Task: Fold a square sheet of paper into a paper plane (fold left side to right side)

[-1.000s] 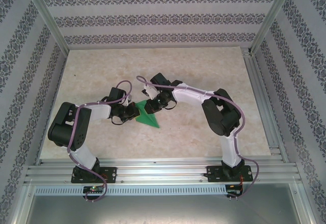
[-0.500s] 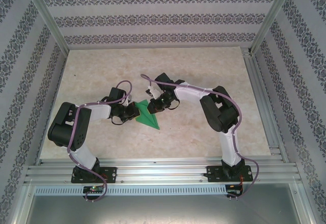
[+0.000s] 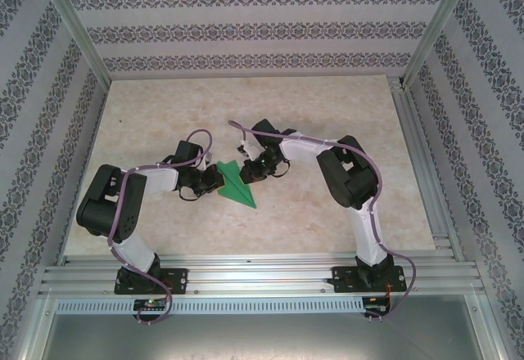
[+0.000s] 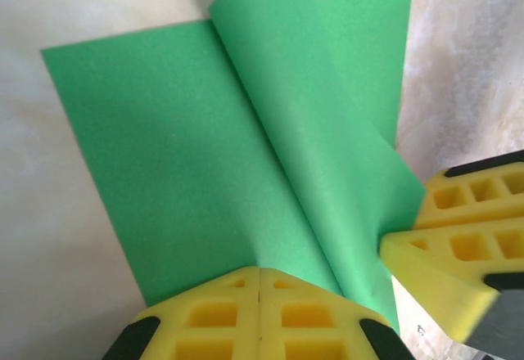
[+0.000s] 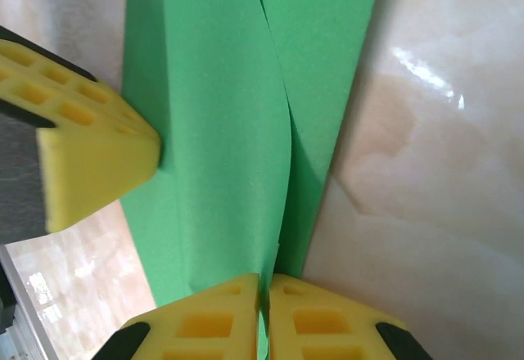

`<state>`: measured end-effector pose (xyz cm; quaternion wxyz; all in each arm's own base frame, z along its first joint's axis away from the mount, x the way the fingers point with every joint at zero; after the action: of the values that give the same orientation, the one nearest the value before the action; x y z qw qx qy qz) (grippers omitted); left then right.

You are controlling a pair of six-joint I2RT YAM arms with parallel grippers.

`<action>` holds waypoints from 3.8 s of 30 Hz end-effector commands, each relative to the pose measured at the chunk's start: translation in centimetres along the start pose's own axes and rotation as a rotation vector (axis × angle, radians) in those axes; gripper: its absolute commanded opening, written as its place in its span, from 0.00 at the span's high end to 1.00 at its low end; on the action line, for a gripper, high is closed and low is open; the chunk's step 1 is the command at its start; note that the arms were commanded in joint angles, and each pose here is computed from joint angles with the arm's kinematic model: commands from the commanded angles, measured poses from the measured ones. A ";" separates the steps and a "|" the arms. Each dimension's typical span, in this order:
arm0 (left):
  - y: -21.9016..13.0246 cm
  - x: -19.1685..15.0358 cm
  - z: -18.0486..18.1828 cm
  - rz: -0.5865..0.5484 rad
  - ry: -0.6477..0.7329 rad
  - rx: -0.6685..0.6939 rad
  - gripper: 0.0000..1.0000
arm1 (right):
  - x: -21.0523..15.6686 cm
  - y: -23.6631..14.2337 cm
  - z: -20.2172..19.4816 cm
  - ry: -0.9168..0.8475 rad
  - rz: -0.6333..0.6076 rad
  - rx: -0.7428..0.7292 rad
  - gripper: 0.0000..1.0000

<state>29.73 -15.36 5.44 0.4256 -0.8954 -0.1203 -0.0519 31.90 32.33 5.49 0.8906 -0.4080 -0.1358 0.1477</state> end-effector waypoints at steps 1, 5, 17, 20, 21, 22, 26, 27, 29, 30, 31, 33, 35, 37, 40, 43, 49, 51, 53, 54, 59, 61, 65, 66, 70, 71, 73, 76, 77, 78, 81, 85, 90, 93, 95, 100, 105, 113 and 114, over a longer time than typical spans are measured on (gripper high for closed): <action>0.3 -2.0 2.3 0.048 -0.024 0.114 0.99 | 0.6 -0.1 0.2 -0.031 -0.011 0.014 0.89; 0.3 -2.0 2.2 0.047 -0.021 0.113 0.99 | 0.5 0.0 -0.4 -0.023 -0.009 -0.016 0.89; 0.3 -2.0 2.2 0.048 -0.022 0.109 0.99 | -0.1 0.8 -1.2 -0.022 0.028 -0.085 0.88; 0.2 -1.8 2.0 0.045 -0.018 0.106 0.99 | -0.5 1.3 -1.8 -0.012 0.051 -0.113 0.88; 0.0 -1.8 1.8 0.043 -0.011 0.105 0.99 | -0.7 1.4 -1.9 -0.007 0.058 -0.121 0.88; -0.3 -1.6 1.6 0.039 -0.004 0.103 0.99 | -0.8 1.5 -2.1 0.002 0.063 -0.132 0.88; -2.1 -0.7 0.2 -0.002 0.023 0.080 0.96 | -1.7 2.2 -2.6 0.010 0.099 -0.171 0.88; -2.8 -0.4 -0.2 -0.016 0.028 0.075 0.95 | -1.9 2.3 -2.8 0.011 0.105 -0.184 0.88; -4.3 0.2 -1.0 -0.048 0.042 0.067 0.91 | -2.2 2.5 -2.9 0.016 0.116 -0.188 0.88; -5.1 0.5 -1.5 -0.066 0.049 0.061 0.88 | -2.3 2.6 -3.0 0.020 0.116 -0.193 0.88; -5.8 0.8 -2.0 -0.085 0.055 0.053 0.86 | -2.4 2.6 -3.1 0.022 0.118 -0.195 0.87; -6.7 1.3 -3.0 -0.113 0.059 0.019 0.86 | -2.5 2.6 -3.1 0.022 0.118 -0.198 0.87; -6.8 1.7 -4.1 -0.124 0.054 -0.047 0.87 | -2.6 2.6 -3.0 0.020 0.119 -0.200 0.87; -6.4 2.3 -4.9 -0.135 0.041 -0.119 0.90 | -2.5 2.5 -2.9 0.017 0.116 -0.199 0.87; -5.3 3.1 -5.7 -0.134 0.027 -0.175 0.92 | -2.5 2.5 -2.9 0.016 0.117 -0.200 0.87; -4.0 3.6 -6.1 -0.120 0.024 -0.172 0.94 | -2.6 2.6 -2.8 0.014 0.119 -0.200 0.87; -1.1 4.7 -5.5 -0.116 -0.038 -0.151 0.97 | -2.7 2.7 -2.8 0.011 0.123 -0.202 0.87; -0.3 5.0 -5.4 -0.119 -0.055 -0.152 0.97 | -2.7 2.7 -2.7 0.008 0.125 -0.206 0.87; 0.4 5.2 -5.5 -0.115 -0.057 -0.145 0.97 | -2.8 2.7 -2.7 0.007 0.128 -0.208 0.87; 0.8 5.2 -5.7 -0.106 -0.052 -0.142 0.97 | -2.8 2.7 -2.7 0.006 0.128 -0.208 0.87; 2.6 4.9 -5.7 -0.072 -0.049 -0.115 0.97 | -2.9 2.9 -2.7 0.005 0.132 -0.212 0.87; 3.0 4.7 -5.2 -0.065 -0.056 -0.092 0.98 | -2.9 2.9 -2.6 0.003 0.133 -0.213 0.87; 3.4 4.4 -4.3 -0.056 -0.059 -0.052 0.98 | -2.9 2.9 -2.6 -0.003 0.135 -0.219 0.86; 3.5 4.2 -4.1 -0.049 -0.060 -0.040 0.98 | -3.0 3.0 -2.6 -0.003 0.136 -0.220 0.86; 3.4 3.7 -3.5 -0.036 -0.053 -0.005 0.98 | -2.9 3.0 -2.6 -0.001 0.136 -0.224 0.86; 3.4 3.5 -3.3 -0.033 -0.051 0.005 0.98 | -2.9 2.9 -2.6 -0.003 0.135 -0.223 0.86; 3.4 3.2 -2.8 -0.028 -0.050 0.026 0.97 | -2.9 3.0 -2.6 0.001 0.137 -0.226 0.86; 3.4 2.9 -2.4 -0.021 -0.046 0.049 0.97 | -2.9 2.9 -2.7 -0.001 0.139 -0.231 0.86; 3.5 2.8 -2.3 -0.019 -0.046 0.052 0.97 | -3.0 2.9 -2.7 -0.003 0.140 -0.233 0.86; 3.5 2.7 -2.1 -0.016 -0.048 0.060 0.97 | -3.0 2.9 -2.7 -0.003 0.141 -0.235 0.85; 3.6 2.4 -1.7 -0.012 -0.046 0.075 0.97 | -2.8 2.7 -2.6 -0.001 0.133 -0.229 0.83; 3.7 1.8 -0.7 -0.002 -0.049 0.112 0.97 | -1.9 1.5 -1.4 -0.004 0.093 -0.207 0.79; 3.9 1.1 0.1 0.005 -0.054 0.136 0.97 | -0.4 -1.7 0.2 0.002 -0.002 -0.203 0.74; 3.9 0.9 0.3 0.006 -0.055 0.138 0.97 | -0.1 -4.0 1.2 -0.006 -0.059 -0.217 0.70; 3.9 0.8 0.4 0.006 -0.057 0.138 0.97 | -0.4 -5.1 1.9 -0.010 -0.086 -0.218 0.70; 4.0 0.9 0.3 0.006 -0.054 0.136 0.98 | -2.1 -5.1 3.6 0.006 -0.113 -0.158 0.75; 4.0 0.9 0.3 0.006 -0.051 0.139 0.98 | -3.2 -2.7 5.3 0.008 -0.092 -0.090 0.77; 4.0 1.0 0.2 0.005 -0.048 0.137 0.98 | -3.4 0.1 4.0 0.034 -0.040 -0.108 0.77; 4.0 1.0 0.3 0.006 -0.050 0.138 0.98 | -3.6 0.3 3.7 0.037 -0.033 -0.112 0.77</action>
<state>33.82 -18.93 5.46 0.4208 -0.8928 -0.1513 -0.0550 26.70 33.67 7.89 0.8684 -0.4592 -0.1400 0.1240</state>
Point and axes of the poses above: each hand's point on the last joint's axis, 136 mm out from that joint toward the fingers, its own y axis out along the fingers, its own z axis along the line the jaws close on, x = y × z, the point moved 5 cm from there along -y, back along the fingers, and after that the axes turned 10 degrees about y, right-handed, at the moved point
